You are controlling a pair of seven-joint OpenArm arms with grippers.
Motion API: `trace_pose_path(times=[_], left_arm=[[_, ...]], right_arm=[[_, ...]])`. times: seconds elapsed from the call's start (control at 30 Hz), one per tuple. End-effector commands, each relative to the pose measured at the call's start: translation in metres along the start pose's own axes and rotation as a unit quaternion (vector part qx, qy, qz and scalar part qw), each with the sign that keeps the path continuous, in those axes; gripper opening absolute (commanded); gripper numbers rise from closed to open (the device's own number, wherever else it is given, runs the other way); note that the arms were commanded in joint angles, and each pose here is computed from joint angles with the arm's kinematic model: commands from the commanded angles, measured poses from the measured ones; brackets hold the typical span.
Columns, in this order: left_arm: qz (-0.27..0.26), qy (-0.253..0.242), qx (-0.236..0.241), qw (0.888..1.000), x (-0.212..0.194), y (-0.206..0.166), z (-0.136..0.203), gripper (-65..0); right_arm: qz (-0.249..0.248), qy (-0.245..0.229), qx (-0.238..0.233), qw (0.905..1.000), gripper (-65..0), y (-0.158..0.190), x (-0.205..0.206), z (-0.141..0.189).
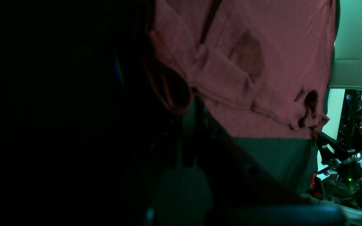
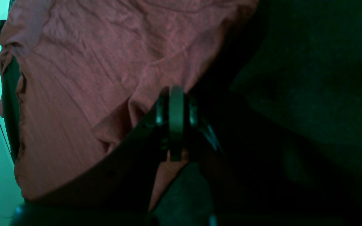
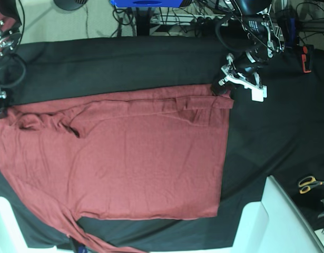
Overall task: Fold the T-shirt properly
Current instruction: 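Lower the left gripper onto the shirt corner and grasp it, then pull the grasped corner with the left gripper to straighten the shirt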
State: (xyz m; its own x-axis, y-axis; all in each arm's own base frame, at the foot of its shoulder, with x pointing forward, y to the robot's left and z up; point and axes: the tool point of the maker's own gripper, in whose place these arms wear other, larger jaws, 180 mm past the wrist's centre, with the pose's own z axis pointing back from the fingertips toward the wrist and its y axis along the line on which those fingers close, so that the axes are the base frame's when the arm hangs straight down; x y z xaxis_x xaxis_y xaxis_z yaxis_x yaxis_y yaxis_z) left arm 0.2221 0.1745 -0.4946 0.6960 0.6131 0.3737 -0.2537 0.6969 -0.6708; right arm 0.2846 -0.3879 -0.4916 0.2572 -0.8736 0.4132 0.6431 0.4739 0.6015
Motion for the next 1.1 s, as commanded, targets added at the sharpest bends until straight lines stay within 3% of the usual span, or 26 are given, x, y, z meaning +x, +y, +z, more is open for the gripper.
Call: trace_pose_path(times=[0.0, 0.23, 0.37, 0.67, 1.07], left_arm=[[-0.008, 0.004, 0.007, 1.0, 0.002, 0.002, 0.005, -65.0], [-0.043, -0.009, 0.026, 0.999, 0.004, 0.006, 0.032, -65.0], [-0.058, 0.026, 0.034, 0.997, -0.006, 0.007, 0.042, -65.0], [-0.1, 0.032, 0.051, 0.993, -0.005, 0.004, 0.066, -65.0], [-0.108, 0.058, 0.081, 0.989, -0.019, 0.027, 0.089, -65.0]], right_arm=[[0.008, -0.031, 0.013, 0.9994, -64.7, 0.009, 0.029, 0.004], [0.061, -0.069, 0.004, 0.9957, -64.8, 0.005, 0.05, 0.03], [0.087, -0.046, 0.001, 0.9951, -64.7, 0.01, 0.053, 0.04], [0.099, -0.018, -0.028, 0.9945, -64.7, -0.02, 0.033, 0.054], [0.097, -0.005, -0.063, 0.9933, -64.7, -0.051, 0.013, 0.089]])
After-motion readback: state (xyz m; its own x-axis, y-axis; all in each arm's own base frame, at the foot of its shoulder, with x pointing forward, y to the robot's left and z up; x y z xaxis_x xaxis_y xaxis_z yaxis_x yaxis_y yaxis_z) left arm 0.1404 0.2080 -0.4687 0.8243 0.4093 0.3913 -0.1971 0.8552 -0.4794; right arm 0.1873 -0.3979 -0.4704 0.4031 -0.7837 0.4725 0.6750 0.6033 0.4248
